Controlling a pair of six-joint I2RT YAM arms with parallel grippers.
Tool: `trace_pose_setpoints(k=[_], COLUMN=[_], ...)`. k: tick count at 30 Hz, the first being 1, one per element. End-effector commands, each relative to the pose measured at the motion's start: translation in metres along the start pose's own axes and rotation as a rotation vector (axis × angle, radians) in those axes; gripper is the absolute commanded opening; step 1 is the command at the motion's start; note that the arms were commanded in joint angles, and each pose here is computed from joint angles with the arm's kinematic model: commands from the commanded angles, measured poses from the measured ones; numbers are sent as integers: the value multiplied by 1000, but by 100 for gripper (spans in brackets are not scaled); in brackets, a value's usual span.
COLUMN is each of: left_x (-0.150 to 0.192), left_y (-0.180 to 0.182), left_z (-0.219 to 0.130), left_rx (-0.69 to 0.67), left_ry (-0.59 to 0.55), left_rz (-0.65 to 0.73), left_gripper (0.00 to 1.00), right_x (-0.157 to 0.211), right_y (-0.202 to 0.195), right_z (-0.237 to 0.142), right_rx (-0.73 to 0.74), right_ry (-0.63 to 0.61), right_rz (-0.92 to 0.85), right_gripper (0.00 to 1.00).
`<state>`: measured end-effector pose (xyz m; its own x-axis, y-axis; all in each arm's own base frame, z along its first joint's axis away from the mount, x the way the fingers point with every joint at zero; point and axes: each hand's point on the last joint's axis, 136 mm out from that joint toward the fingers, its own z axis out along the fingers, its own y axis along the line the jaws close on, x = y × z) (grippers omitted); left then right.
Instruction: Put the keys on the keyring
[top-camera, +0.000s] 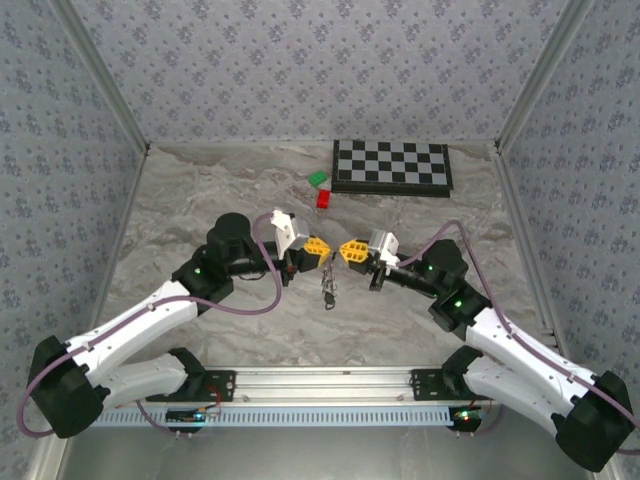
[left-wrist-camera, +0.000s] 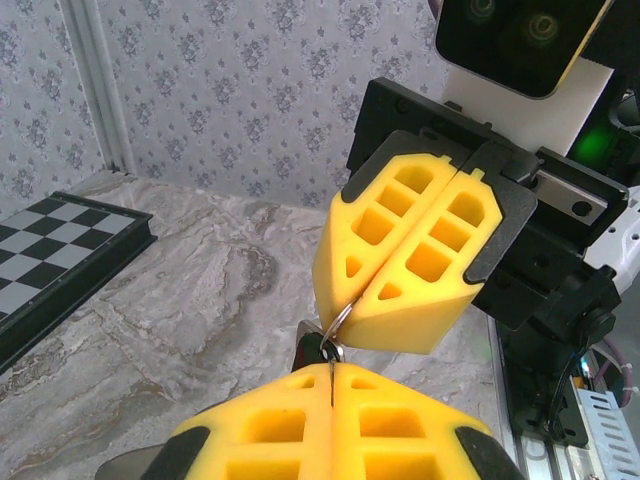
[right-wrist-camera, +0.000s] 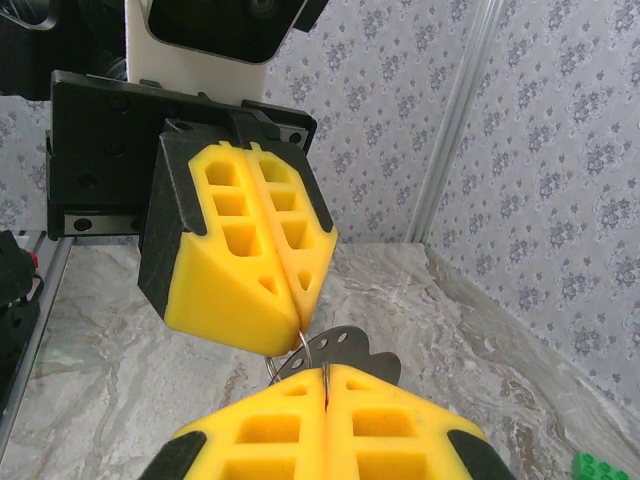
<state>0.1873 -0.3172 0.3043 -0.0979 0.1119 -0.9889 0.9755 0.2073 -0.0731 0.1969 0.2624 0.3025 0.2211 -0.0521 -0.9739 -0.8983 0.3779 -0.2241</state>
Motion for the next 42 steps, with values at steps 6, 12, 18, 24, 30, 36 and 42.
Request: trace_pose_setpoints(k=[6,12,18,24,30,36,42], left_x=[-25,-25,-25,-24,-23,-23,-22], left_y=[-8,-9,-9,-7,-7,-6,-6], left_z=[-5,-5,-5,-4,-3,-3,-3], left_rx=[31,34,34,29,26,26,23], left_ry=[-80,-79,-75,-74,-67,-64,-64], left_rz=[48,50,47,46,45,44,46], left_gripper=[0,0,0,0,0,0,0], right_x=[-5,-5,-5,-6,-5,-10,-9], right_y=[1,2,3,6,5,4,4], right_z=[1,2,3,3,3,1,2], right_rx=[-17,-27,-31,-40,-31,-24,-24], right_ry=[-25,-22,-17,-18,-8,-17,-14], right_rz=[0,-4,-8,-11,-20,-32,-32], right_gripper=[0,0,0,0,0,0,0])
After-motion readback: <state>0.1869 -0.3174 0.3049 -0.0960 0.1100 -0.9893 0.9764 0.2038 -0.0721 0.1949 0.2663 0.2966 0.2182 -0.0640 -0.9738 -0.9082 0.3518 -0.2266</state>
